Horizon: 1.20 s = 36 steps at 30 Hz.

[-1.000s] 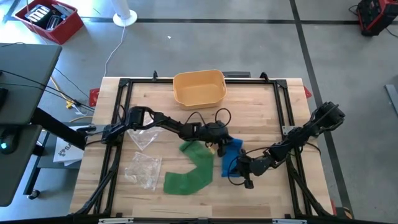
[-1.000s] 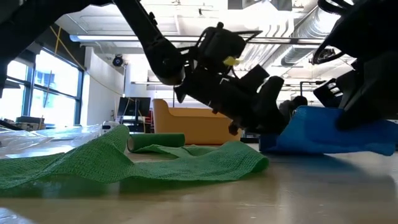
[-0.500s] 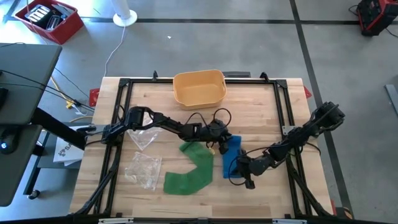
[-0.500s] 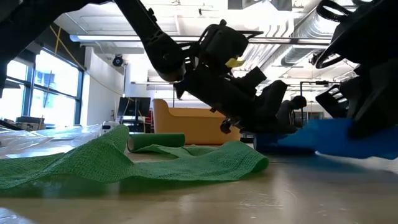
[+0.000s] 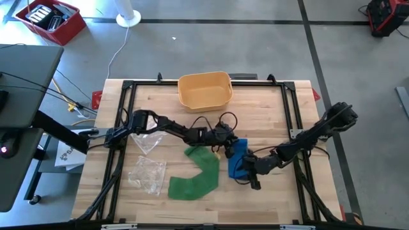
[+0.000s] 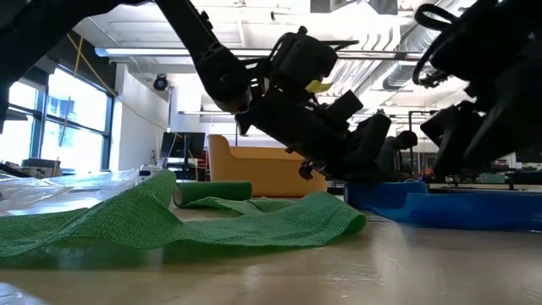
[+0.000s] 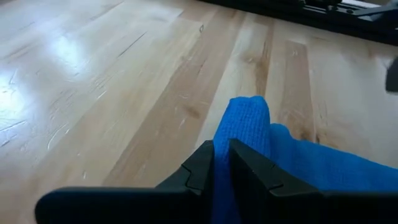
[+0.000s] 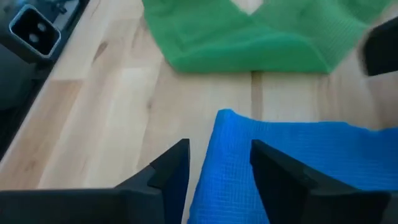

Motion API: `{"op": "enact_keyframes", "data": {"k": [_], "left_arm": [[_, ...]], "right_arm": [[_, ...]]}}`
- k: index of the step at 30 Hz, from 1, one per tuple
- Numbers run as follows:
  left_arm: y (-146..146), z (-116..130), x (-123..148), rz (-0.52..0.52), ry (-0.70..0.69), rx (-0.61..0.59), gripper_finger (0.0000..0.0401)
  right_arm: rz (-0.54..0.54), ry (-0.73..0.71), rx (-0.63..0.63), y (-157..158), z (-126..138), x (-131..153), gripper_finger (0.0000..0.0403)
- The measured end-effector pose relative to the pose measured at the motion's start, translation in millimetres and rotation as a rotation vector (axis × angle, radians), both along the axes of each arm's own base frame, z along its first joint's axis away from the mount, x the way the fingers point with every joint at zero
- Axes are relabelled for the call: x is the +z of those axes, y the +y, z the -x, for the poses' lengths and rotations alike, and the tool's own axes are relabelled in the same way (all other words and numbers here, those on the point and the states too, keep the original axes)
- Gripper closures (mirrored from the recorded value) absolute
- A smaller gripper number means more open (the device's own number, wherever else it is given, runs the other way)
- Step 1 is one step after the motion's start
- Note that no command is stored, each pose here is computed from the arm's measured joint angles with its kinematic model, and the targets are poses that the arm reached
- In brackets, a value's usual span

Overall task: Roll bandage
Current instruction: Roll the blue bandage

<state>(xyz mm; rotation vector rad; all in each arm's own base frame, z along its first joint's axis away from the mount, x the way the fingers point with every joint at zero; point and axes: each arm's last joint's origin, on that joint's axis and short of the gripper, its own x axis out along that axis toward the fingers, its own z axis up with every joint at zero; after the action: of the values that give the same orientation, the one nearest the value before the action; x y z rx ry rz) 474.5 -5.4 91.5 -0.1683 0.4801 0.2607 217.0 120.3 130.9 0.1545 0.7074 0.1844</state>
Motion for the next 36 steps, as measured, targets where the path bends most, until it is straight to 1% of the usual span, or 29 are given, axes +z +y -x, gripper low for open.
{"op": "enact_keyframes", "data": {"k": [3,6,8,13,15,20,25,28,31,33,34,36], "left_arm": [[-1.4,0.2,-0.1,-0.017,0.001,0.012,0.0357],[-1.1,0.2,-0.1,-0.019,0.001,0.016,0.0357],[-0.9,0.2,-0.1,-0.021,0.0,0.019,0.0357],[-0.5,0.4,-0.3,-0.028,0.0,0.031,0.0357],[-0.5,0.4,-0.4,-0.028,0.0,0.032,0.0357],[-0.2,0.4,-0.4,-0.028,0.0,0.032,0.0357],[-0.2,0.4,-0.5,-0.028,0.0,0.033,0.0357],[0.6,0.4,-0.5,-0.028,0.001,0.034,0.0357],[0.7,0.4,-0.5,-0.028,0.001,0.034,0.0357],[0.7,0.5,-0.7,-0.029,0.003,0.035,0.0357],[0.6,0.6,-0.8,-0.03,0.004,0.037,0.0357],[1.1,0.9,-1.0,-0.039,0.008,0.053,0.0357]], "right_arm": [[-0.025,-0.012,0.03,2.8,2.7,5.6,0.0244],[-0.108,0.013,0.133,10.7,5.9,7.3,0.0251],[-0.139,0.035,0.162,15.2,8.1,5.7,0.0256],[-0.104,0.049,0.186,21.8,9.3,-3.8,0.0269],[-0.065,0.051,0.158,21.3,7.9,-9.6,0.0273],[0.079,0.069,0.037,15.5,6.4,-25.2,0.0279],[0.12,0.093,0.061,15.2,4.6,-35.9,0.0292],[0.148,0.1,0.059,16.4,4.7,-41.1,0.0318],[0.149,0.096,0.061,21.3,4.5,-39.4,0.0363],[0.156,0.084,0.095,28.4,2.6,-34.6,0.0391],[0.156,0.081,0.116,32.8,1.6,-32.4,0.0396],[0.131,0.077,0.17,44.4,-0.5,-26.4,0.0389]]}}
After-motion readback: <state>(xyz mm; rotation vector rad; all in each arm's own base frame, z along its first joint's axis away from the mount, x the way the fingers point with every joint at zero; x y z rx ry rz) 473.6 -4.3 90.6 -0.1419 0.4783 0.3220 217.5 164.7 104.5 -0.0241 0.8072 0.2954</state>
